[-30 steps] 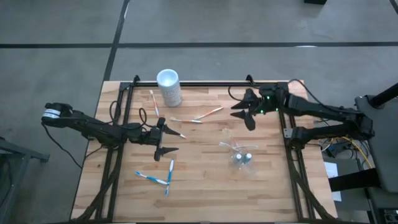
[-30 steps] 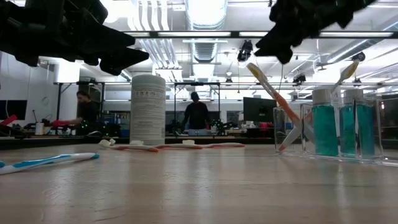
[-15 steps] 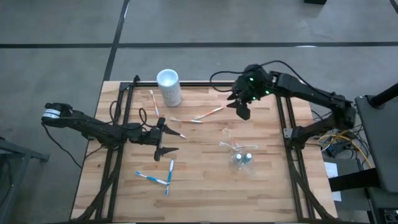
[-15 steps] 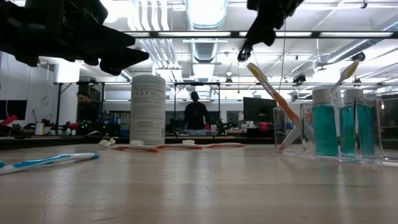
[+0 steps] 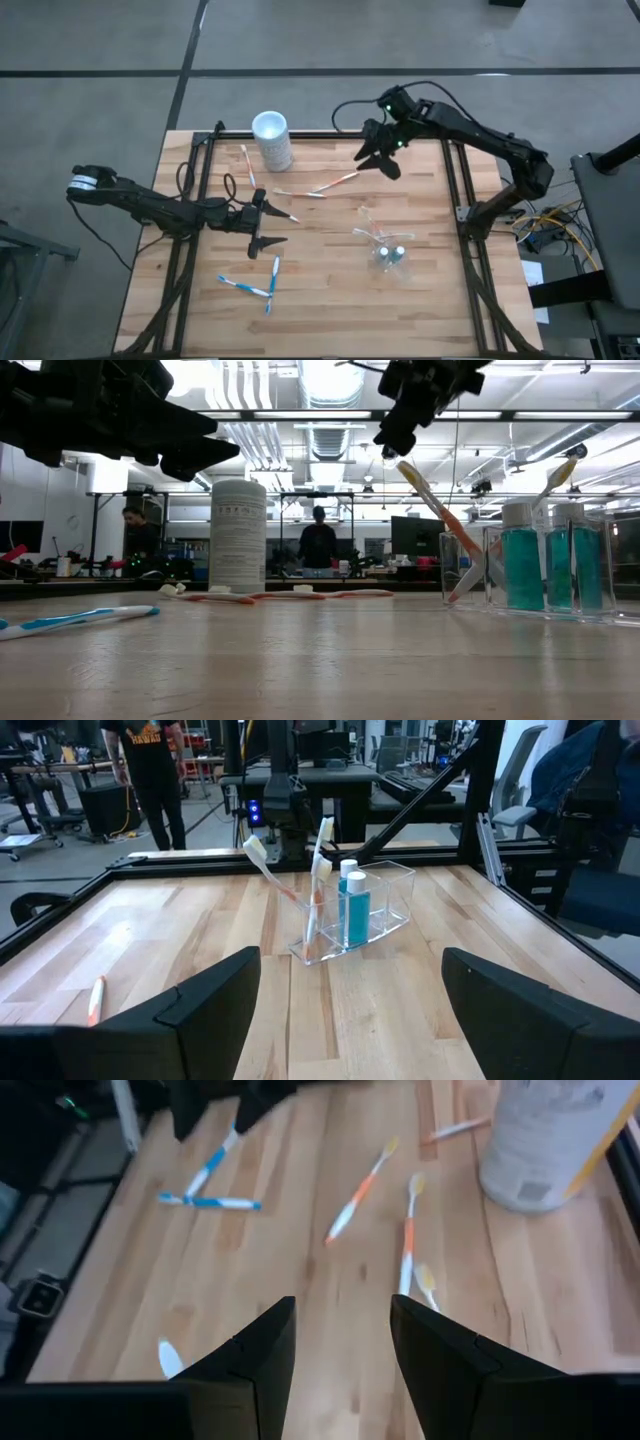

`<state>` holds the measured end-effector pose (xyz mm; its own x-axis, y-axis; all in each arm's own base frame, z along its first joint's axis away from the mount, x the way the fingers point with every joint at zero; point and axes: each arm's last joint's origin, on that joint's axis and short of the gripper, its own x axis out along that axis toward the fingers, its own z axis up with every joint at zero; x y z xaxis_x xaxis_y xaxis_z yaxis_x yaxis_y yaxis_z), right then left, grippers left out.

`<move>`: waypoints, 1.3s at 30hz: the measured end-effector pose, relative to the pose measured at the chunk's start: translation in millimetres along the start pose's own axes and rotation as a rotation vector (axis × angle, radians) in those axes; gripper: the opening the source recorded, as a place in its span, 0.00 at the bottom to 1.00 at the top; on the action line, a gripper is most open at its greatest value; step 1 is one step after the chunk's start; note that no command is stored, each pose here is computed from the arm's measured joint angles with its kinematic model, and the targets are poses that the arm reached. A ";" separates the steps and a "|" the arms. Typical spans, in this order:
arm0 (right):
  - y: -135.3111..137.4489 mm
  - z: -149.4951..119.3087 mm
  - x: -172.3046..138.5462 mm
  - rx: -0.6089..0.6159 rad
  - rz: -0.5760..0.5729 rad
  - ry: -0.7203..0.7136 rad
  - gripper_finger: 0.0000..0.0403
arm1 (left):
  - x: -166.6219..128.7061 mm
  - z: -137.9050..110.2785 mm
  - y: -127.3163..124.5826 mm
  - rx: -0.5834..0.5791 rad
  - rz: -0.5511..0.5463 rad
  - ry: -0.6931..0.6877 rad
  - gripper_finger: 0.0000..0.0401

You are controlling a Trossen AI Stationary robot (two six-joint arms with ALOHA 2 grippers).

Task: Pick & Place toothbrushing station
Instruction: Put the orange toothbrush into the top section of the transparent organizer

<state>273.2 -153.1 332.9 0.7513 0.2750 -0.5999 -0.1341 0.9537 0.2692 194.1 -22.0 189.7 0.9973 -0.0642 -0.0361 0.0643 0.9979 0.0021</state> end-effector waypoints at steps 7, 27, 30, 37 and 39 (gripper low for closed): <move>-31.6 -24.0 -1.1 -0.025 0.049 -0.095 0.40 | 0.0 -0.4 0.0 0.000 0.000 0.004 0.79; -76.3 -95.3 20.1 -0.194 -0.116 -0.306 0.40 | 0.0 -0.5 0.0 0.000 0.000 0.004 0.79; -78.8 -106.9 20.8 -0.126 -0.096 -0.348 0.40 | 0.0 -0.4 0.0 0.000 0.000 0.004 0.79; -77.5 -118.5 25.5 -0.054 -0.079 -0.336 0.40 | 0.0 -0.5 0.0 0.000 0.000 0.004 0.79; -77.7 -116.9 24.8 -0.029 -0.076 -0.340 0.40 | 0.0 -0.4 0.0 0.000 0.000 0.004 0.79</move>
<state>226.7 -206.1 209.0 0.9314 0.1517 -0.3309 -0.0846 0.9743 0.2087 194.1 -22.1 189.2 0.9971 -0.0642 -0.0404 0.0644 0.9979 0.0025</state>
